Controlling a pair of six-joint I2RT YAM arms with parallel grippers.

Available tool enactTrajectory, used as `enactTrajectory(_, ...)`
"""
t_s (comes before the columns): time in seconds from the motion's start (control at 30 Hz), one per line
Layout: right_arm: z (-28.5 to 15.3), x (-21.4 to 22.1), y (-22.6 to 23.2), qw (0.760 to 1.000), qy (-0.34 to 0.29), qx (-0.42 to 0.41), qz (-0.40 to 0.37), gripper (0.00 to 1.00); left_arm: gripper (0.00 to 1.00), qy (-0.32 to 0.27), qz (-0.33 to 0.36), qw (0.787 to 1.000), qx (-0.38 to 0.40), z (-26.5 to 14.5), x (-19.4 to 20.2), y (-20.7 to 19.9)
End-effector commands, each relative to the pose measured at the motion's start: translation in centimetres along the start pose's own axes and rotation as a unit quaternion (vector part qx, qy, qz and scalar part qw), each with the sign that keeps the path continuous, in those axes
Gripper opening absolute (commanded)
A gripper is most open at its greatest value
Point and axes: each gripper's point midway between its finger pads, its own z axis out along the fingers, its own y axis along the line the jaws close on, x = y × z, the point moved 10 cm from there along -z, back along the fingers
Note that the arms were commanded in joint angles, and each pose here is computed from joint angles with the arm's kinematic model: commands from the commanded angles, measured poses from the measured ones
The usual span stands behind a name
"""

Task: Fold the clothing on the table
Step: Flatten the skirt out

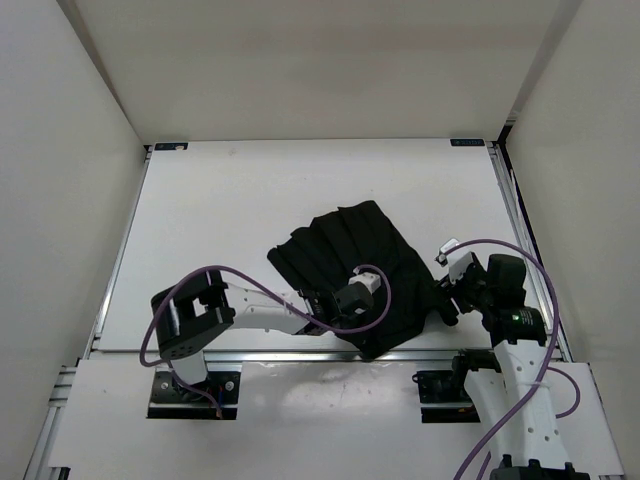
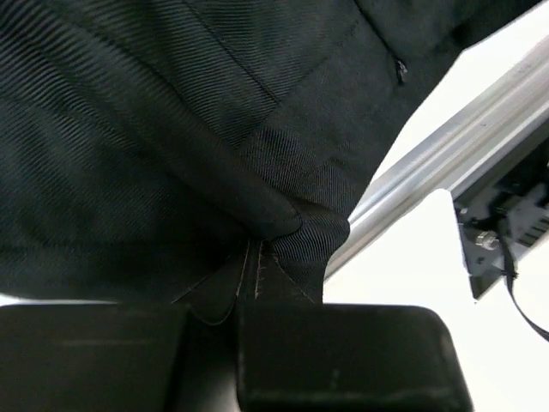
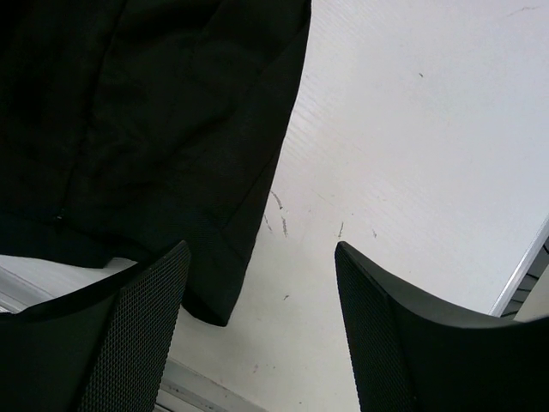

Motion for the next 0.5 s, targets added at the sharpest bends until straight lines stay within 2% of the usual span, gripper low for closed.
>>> enactTrajectory(0.0,0.7,0.8,0.0,1.0,0.017,0.01,-0.013,0.74,0.0,-0.054,0.015,0.998,-0.028,-3.1,-1.7,-0.3)
enactTrajectory(0.1,1.2,1.8,0.2,0.999,0.031,0.009,-0.026,0.73,0.0,-0.099,-0.002,0.994,-0.046,-6.5,-3.2,1.3)
enactTrajectory(0.2,1.3,2.1,0.4,0.999,0.036,0.001,-0.031,0.72,0.0,-0.151,-0.057,0.985,-0.055,-10.3,-3.8,4.7)
enactTrajectory(0.27,1.3,2.1,0.5,0.999,0.037,0.001,-0.033,0.72,0.0,-0.156,-0.091,0.982,-0.06,-11.5,-1.8,7.7)
enactTrajectory(0.3,1.3,2.3,0.5,0.999,0.04,0.001,-0.033,0.72,0.0,-0.174,-0.108,0.978,-0.036,-12.8,-1.7,7.9)
enactTrajectory(0.37,1.5,1.9,0.7,0.999,0.034,-0.006,-0.042,0.71,0.0,-0.196,-0.139,0.97,-0.042,-14.1,-0.3,10.3)
enactTrajectory(0.47,1.8,1.4,0.9,0.998,0.037,-0.022,-0.045,0.72,0.0,-0.217,-0.159,0.963,-0.014,-14.8,-0.3,10.6)
